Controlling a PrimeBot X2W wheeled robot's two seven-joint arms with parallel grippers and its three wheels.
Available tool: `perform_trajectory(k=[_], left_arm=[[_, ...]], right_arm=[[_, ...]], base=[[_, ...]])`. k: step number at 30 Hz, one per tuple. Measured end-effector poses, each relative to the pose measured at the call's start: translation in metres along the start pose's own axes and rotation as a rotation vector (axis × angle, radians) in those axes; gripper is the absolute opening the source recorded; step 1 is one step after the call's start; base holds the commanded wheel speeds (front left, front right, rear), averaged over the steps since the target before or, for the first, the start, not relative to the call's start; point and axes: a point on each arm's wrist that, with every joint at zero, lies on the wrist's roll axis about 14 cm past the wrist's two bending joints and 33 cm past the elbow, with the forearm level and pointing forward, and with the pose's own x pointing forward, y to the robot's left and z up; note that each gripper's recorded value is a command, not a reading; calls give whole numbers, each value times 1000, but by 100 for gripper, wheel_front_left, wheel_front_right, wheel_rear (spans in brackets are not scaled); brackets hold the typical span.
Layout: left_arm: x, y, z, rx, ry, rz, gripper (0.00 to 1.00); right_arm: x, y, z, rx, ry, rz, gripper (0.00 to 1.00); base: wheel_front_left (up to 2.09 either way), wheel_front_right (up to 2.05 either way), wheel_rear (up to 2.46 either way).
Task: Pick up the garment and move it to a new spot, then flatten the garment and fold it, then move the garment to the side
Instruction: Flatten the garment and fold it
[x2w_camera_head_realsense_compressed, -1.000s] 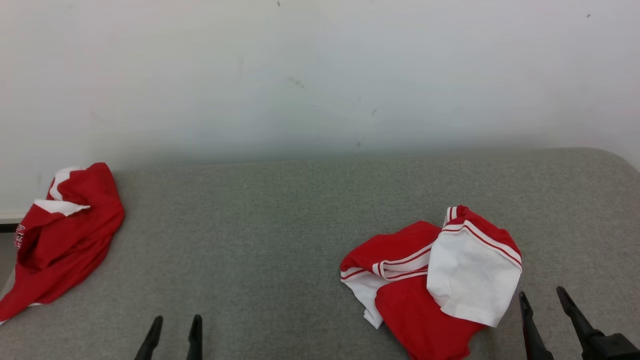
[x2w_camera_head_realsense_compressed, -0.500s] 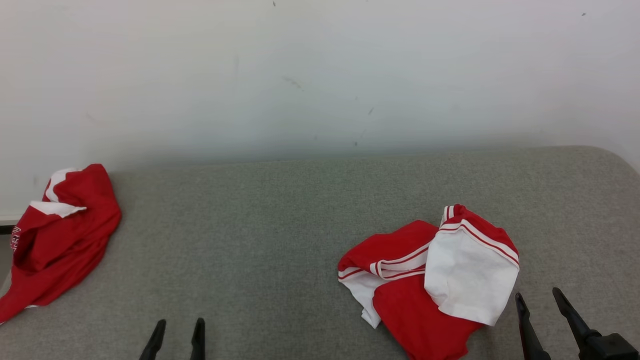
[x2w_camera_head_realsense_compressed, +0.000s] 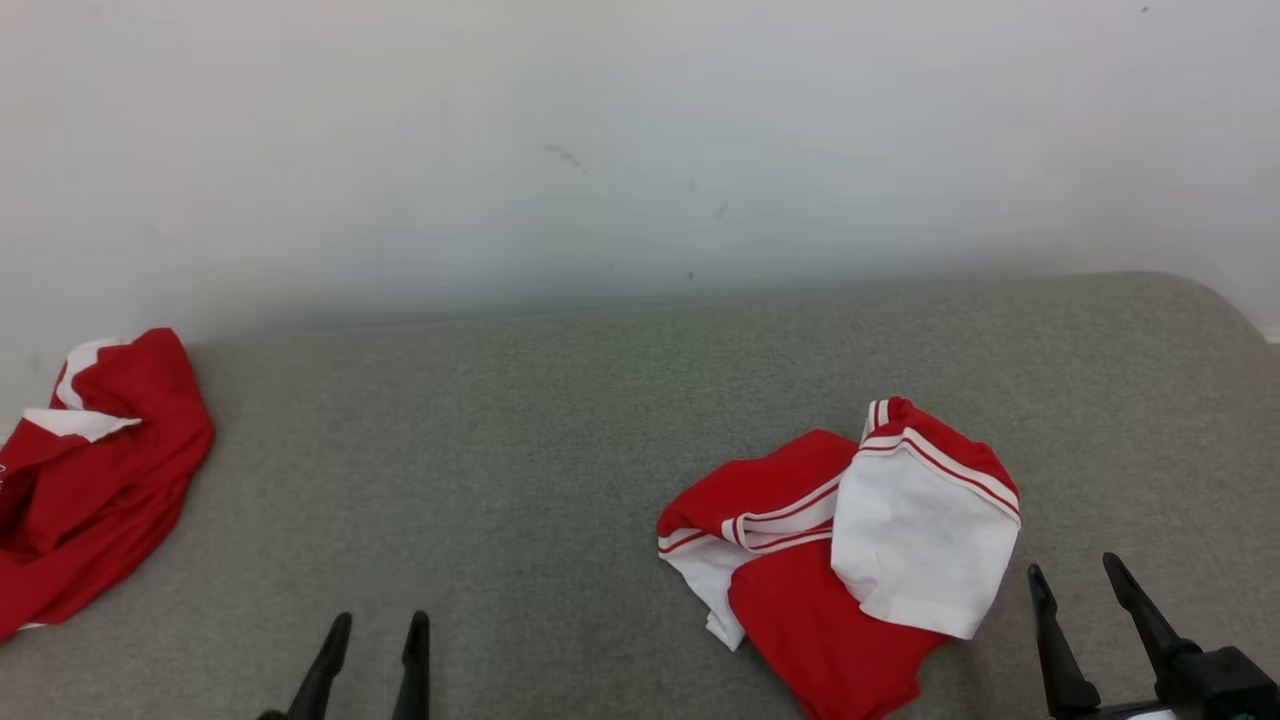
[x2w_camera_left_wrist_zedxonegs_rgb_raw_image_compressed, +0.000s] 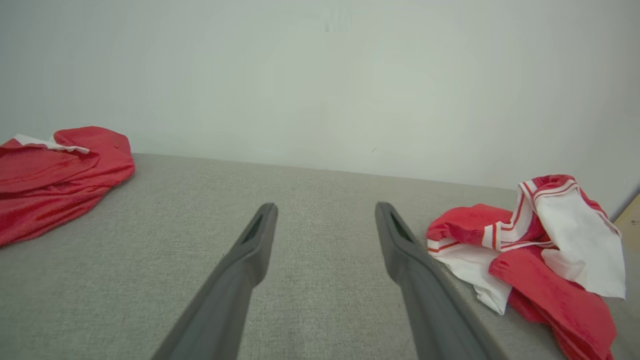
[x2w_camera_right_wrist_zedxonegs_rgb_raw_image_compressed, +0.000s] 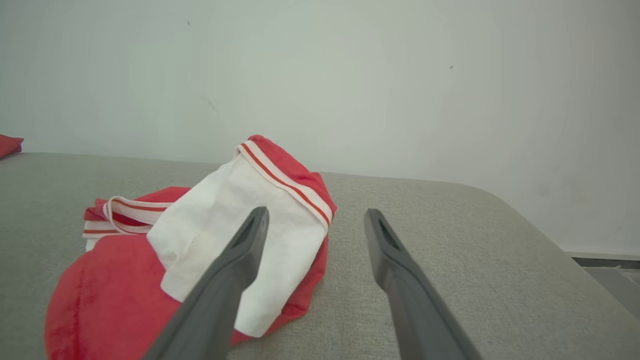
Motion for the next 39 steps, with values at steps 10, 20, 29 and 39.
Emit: perform_trajectory(k=[10, 20, 29, 39], left_arm=[[50, -60, -20, 7, 58, -238, 100], [103, -95, -85, 51, 246, -400, 100], [119, -125, -131, 40, 374, -502, 100], [127, -144, -140, 19, 397, -566, 100]], right_arm=[[-3, -19, 5, -7, -12, -61, 100], [7, -37, 4, -9, -4, -127, 100], [0, -59, -6, -20, 37, -206, 100], [-1, -65, -6, -21, 39, -236, 100]], base=[[0, 0, 0], [0, 0, 0], [0, 0, 0], [0, 0, 0]])
